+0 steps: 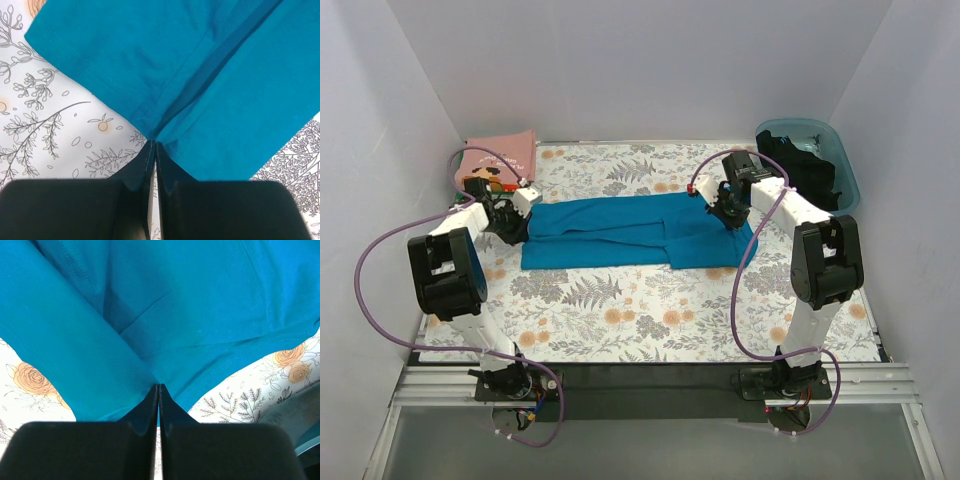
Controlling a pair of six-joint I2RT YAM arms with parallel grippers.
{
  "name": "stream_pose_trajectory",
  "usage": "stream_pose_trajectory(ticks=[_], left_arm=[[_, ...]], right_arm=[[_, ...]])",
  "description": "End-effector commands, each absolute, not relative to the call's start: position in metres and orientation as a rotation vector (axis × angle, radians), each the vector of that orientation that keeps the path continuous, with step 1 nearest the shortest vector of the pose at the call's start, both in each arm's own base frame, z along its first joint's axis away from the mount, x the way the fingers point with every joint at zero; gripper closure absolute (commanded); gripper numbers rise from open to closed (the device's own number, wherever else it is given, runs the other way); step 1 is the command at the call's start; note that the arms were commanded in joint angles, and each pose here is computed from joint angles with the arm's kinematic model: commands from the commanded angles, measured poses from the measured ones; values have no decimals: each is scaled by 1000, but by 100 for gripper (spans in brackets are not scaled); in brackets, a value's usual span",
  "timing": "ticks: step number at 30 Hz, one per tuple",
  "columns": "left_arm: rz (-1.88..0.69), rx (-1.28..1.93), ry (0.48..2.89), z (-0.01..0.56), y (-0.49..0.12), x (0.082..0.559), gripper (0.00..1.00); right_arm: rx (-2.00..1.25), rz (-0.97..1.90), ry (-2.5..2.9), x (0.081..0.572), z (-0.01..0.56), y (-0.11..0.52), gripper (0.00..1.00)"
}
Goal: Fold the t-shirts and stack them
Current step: Fold the tshirt
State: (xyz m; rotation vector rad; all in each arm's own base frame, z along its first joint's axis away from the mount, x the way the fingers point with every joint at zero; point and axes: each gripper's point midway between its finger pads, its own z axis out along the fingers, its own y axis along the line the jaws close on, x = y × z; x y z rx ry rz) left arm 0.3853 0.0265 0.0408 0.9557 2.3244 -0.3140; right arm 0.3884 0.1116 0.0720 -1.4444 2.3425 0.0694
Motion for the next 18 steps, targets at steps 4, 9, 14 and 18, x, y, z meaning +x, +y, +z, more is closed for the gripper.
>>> stream_pose_trajectory(ticks=[4,9,14,18], left_arm=[[-261,963,2269,52,27,407,100],[-258,951,2268,50,28,411,100],[-255,945,2260,51,28,414,100],[-243,953,2263,48,29,412,100]], right_arm=[[-1418,67,2324,398,80,110,99],[-1396,62,2328,403,81,109,99],[-1377,58,2329,408,83,107,99],[-1370,59,2311,414,90,110,99]])
